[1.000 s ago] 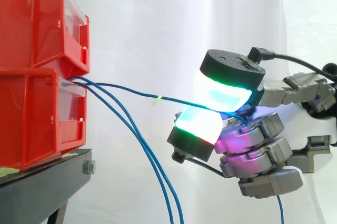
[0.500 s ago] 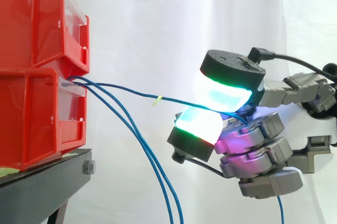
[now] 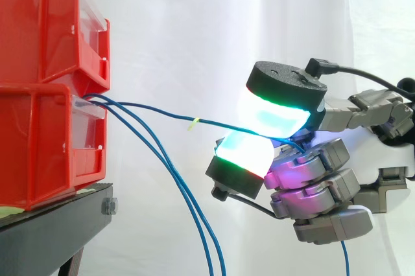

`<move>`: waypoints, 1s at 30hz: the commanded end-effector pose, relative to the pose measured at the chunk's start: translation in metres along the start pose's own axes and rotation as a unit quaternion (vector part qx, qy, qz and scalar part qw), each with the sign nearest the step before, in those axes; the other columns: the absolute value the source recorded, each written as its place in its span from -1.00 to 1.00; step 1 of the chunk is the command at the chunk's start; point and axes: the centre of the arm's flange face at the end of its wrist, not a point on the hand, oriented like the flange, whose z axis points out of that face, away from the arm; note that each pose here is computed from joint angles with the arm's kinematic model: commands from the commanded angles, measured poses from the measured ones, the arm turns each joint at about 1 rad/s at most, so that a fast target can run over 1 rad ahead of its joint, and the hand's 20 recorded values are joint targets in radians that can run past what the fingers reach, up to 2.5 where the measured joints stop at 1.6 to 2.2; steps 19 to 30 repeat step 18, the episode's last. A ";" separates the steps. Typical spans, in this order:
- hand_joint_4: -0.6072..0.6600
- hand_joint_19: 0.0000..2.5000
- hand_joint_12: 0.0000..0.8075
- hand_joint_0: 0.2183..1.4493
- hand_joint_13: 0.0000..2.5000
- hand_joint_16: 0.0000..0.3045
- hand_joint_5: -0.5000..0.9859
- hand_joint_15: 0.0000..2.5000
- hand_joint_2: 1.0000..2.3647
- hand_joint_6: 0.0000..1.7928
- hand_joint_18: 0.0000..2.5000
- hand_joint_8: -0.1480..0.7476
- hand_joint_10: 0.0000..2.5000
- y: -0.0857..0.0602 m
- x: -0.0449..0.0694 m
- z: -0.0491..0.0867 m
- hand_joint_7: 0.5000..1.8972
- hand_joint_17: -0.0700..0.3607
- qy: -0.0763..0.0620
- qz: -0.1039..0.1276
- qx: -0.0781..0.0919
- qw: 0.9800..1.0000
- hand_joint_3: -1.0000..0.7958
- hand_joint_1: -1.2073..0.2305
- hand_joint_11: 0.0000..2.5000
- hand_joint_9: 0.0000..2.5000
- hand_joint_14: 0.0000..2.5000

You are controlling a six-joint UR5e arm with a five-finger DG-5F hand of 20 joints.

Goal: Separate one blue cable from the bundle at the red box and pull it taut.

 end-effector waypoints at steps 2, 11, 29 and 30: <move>-0.07 0.19 0.05 -0.05 -0.38 -0.73 -0.54 0.10 -0.98 0.08 0.05 0.08 0.85 0.000 0.000 0.000 -0.04 -0.25 0.000 0.000 0.000 1.000 -0.20 -0.43 0.13 -0.32 1.00; -0.07 0.19 0.05 -0.05 -0.38 -0.73 -0.54 0.10 -0.98 0.08 0.05 0.08 0.85 0.000 0.000 0.000 -0.04 -0.24 0.000 0.000 0.000 1.000 -0.20 -0.43 0.14 -0.32 1.00; -0.07 0.18 0.05 -0.05 -0.39 -0.73 -0.54 0.11 -0.98 0.08 0.04 0.08 0.86 0.000 0.000 0.000 -0.04 -0.25 0.000 0.000 0.000 1.000 -0.20 -0.43 0.16 -0.34 1.00; -0.07 0.18 0.05 -0.05 -0.39 -0.73 -0.54 0.11 -0.98 0.08 0.04 0.08 0.86 0.000 0.000 0.000 -0.04 -0.25 0.000 0.000 0.000 1.000 -0.20 -0.43 0.16 -0.34 1.00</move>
